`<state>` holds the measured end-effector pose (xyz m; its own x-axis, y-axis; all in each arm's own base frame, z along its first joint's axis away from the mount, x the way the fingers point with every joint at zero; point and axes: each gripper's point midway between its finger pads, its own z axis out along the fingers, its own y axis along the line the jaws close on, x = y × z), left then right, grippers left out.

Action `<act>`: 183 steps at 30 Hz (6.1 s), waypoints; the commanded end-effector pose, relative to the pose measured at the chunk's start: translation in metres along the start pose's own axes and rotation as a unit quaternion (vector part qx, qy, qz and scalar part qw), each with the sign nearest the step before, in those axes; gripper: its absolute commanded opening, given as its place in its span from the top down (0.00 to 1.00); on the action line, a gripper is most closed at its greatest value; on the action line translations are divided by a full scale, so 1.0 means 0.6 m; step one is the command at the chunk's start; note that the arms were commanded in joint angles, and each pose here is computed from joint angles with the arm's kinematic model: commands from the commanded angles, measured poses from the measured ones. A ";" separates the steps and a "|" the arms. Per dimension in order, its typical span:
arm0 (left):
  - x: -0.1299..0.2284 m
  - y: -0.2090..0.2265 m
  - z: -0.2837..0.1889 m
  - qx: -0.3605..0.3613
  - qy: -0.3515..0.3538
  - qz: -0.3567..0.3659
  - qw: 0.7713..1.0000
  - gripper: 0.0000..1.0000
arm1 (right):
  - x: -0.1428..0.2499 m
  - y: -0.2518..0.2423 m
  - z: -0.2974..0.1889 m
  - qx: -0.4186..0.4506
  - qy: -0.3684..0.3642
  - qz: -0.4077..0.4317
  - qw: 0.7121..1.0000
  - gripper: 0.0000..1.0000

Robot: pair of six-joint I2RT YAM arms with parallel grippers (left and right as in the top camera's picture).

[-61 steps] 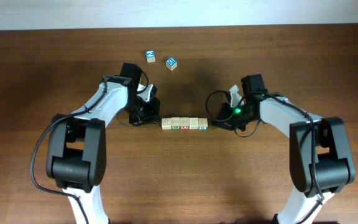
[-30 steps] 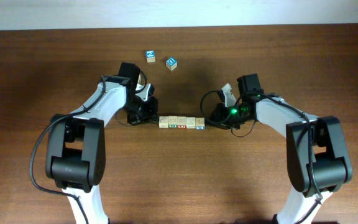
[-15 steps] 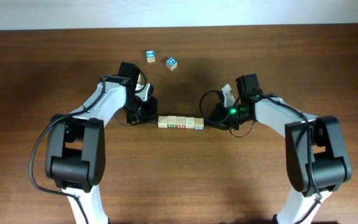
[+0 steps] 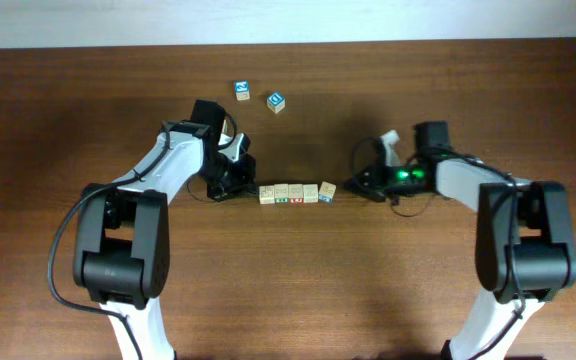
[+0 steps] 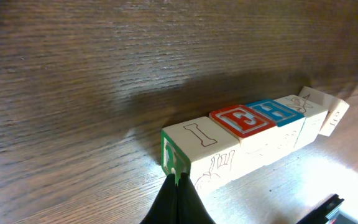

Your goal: Rotate 5 blocks

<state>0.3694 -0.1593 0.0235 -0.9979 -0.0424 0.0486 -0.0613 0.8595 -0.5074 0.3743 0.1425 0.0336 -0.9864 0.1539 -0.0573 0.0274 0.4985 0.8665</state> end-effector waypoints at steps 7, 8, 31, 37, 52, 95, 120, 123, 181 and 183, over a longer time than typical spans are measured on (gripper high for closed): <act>0.006 0.013 0.014 0.016 0.004 -0.019 1.000 1.00 | 0.027 0.002 0.005 -0.043 0.013 -0.016 0.999 0.95; 0.006 0.014 0.016 0.016 0.002 -0.024 1.000 1.00 | 0.025 -0.002 0.007 -0.035 0.012 -0.009 0.999 0.96; 0.003 0.016 0.021 0.018 -0.004 -0.025 1.000 1.00 | -0.016 -0.007 0.056 0.044 -0.037 -0.018 0.998 0.96; 0.003 0.016 0.021 0.018 -0.003 -0.025 1.000 1.00 | -0.015 -0.006 0.057 0.043 -0.035 -0.019 0.998 0.96; 0.004 0.017 0.021 0.018 -0.003 -0.025 1.000 1.00 | -0.035 0.023 0.053 0.020 -0.041 -0.040 0.998 0.96; -0.005 0.036 0.004 0.032 -0.009 -0.014 0.999 1.00 | 0.032 -0.009 0.053 -0.063 0.056 -0.005 0.996 0.95; 0.002 0.019 0.006 0.053 -0.001 0.010 0.999 1.00 | 0.028 -0.009 0.054 -0.064 0.052 -0.010 0.997 0.96; 0.002 0.021 0.006 0.051 -0.001 0.010 0.999 1.00 | 0.028 -0.009 0.054 -0.064 0.052 -0.010 0.997 0.96; 0.008 0.011 0.020 0.035 0.002 0.018 0.999 1.00 | 0.041 0.121 0.098 -0.109 0.093 -0.094 0.985 0.95; 0.008 0.011 0.020 0.035 0.002 0.018 0.999 1.00 | 0.041 0.125 0.103 -0.106 0.095 -0.097 0.985 0.95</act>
<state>0.3734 -0.1320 0.0039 -0.9986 -0.0521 0.0012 -0.0467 0.8845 -0.4641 0.3700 0.2110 0.0473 -0.9920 -0.0358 -0.1210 -0.1258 0.3540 0.9268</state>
